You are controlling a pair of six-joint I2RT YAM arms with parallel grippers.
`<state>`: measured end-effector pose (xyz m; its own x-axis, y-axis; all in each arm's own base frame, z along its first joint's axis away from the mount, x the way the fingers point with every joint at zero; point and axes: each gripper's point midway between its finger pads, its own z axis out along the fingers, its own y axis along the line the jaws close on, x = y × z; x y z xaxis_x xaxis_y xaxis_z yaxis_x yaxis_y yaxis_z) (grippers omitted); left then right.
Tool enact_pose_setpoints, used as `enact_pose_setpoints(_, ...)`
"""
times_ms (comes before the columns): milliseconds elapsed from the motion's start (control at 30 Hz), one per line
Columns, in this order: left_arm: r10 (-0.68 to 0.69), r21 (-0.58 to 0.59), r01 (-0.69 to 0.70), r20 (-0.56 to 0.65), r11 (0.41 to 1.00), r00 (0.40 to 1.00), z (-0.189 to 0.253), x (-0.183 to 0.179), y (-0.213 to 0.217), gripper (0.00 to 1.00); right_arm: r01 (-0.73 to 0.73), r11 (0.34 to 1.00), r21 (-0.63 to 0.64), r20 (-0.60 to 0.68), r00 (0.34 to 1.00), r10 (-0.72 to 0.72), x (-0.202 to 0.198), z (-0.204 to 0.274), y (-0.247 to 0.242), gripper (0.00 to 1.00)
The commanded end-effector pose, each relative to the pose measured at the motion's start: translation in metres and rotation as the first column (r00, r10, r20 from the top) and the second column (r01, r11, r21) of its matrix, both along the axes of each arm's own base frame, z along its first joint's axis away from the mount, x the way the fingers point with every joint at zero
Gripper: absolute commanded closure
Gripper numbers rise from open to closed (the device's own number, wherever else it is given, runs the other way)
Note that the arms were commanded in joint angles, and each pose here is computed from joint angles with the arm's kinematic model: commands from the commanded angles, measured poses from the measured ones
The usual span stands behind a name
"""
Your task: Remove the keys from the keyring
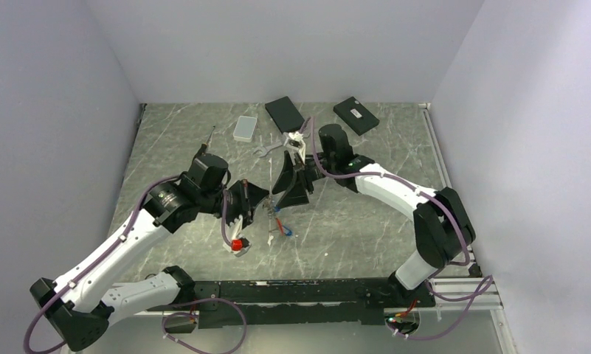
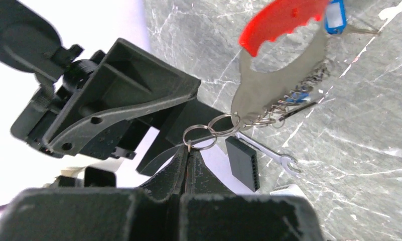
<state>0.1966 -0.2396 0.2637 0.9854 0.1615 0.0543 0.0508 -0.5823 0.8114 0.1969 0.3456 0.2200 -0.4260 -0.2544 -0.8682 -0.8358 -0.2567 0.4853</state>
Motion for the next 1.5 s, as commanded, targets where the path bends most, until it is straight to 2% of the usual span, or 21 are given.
enact_pose_setpoints(0,-0.072,-0.008,0.073,0.107,0.997,0.992,0.025,0.001,-0.008,1.0,0.026,0.999,-0.022,0.15,0.988,-0.023,0.004,0.026,-0.007,0.27)
enact_pose_setpoints(333,-0.03,-0.003,0.031,0.066,1.0,0.997,0.024,0.008,-0.008,1.0,0.083,0.996,-0.038,0.165,0.983,-0.076,0.013,0.049,-0.003,0.36)
enact_pose_setpoints(567,-0.012,-0.008,0.013,0.057,1.0,0.998,0.023,0.013,-0.01,1.0,0.095,0.995,-0.017,0.162,0.983,-0.091,0.017,0.047,0.007,0.46)
enact_pose_setpoints(1100,0.04,-0.014,-0.04,0.025,0.999,0.999,0.026,0.021,-0.01,1.0,0.084,0.996,-0.016,0.146,0.986,-0.08,0.014,0.034,0.022,0.56)
enact_pose_setpoints(1300,0.056,-0.013,-0.056,0.02,0.998,0.998,0.027,0.022,-0.008,1.0,0.073,0.997,-0.013,0.146,0.987,-0.071,0.012,0.033,0.023,0.67)
enact_pose_setpoints(1467,0.077,-0.003,-0.077,0.012,0.997,0.997,0.024,0.023,-0.005,1.0,0.069,0.998,-0.012,0.143,0.987,-0.067,0.01,0.032,0.022,0.85)
